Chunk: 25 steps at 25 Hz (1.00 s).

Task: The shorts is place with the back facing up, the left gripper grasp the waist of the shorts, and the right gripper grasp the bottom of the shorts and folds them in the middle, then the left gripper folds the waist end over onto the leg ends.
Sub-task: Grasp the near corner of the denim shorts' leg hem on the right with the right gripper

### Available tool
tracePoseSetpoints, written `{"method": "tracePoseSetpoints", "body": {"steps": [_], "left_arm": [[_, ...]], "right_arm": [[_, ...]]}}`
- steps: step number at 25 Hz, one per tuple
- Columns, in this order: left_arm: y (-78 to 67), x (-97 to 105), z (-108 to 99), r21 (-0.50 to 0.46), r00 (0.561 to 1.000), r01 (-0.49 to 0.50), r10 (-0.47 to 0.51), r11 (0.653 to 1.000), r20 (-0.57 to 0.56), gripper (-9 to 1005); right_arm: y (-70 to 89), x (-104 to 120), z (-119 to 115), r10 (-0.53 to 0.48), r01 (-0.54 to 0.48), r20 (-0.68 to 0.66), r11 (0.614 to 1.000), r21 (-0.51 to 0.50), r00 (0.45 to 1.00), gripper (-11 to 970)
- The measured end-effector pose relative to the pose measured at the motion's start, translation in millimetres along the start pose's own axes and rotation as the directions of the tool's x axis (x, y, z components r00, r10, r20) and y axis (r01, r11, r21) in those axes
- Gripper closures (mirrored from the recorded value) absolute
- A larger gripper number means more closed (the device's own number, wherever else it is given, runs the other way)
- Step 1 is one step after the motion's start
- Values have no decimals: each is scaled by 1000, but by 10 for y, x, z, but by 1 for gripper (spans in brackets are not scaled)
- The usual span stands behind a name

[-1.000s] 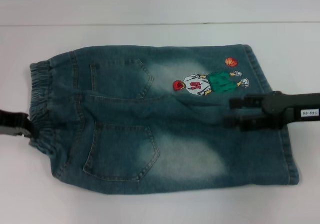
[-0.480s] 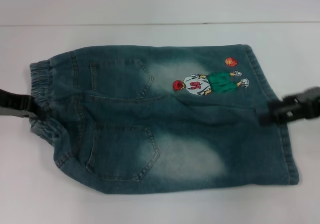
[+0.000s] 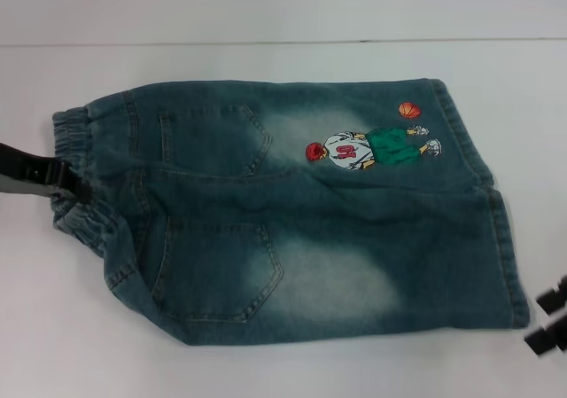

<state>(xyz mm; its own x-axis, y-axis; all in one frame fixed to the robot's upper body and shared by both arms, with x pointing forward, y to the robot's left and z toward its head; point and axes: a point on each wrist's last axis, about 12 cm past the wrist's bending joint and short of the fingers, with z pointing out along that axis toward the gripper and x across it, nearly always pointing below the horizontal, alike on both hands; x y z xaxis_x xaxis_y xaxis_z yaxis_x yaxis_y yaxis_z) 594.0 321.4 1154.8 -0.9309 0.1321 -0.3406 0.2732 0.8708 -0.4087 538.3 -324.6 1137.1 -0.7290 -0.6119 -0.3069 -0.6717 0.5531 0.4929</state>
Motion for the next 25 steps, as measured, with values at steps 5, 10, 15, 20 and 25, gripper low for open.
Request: {"method": "tracePoseSetpoints", "body": {"steps": [5, 10, 15, 20, 25], "left_arm": [[-7, -6, 3, 1, 1000, -6, 6, 1000, -1, 981], [-20, -2, 20, 4, 1000, -12, 12, 1000, -4, 981], [-28, 8, 35, 4, 1000, -18, 18, 1000, -15, 980], [-27, 21, 43, 5, 1000, -17, 17, 1000, -18, 981], [-30, 32, 59, 7, 1000, -17, 17, 1000, -18, 981]], "right_arm": [[-15, 60, 39, 14, -13, -71, 1000, 12, 997, 21], [-65, 58, 117, 20, -16, -102, 999, 37, 995, 25], [-69, -5, 221, 1, 3, -110, 1000, 30, 994, 28], [-68, -54, 264, -14, 17, -103, 999, 33, 995, 32], [-73, -127, 300, -28, 32, -77, 998, 46, 997, 36]]}}
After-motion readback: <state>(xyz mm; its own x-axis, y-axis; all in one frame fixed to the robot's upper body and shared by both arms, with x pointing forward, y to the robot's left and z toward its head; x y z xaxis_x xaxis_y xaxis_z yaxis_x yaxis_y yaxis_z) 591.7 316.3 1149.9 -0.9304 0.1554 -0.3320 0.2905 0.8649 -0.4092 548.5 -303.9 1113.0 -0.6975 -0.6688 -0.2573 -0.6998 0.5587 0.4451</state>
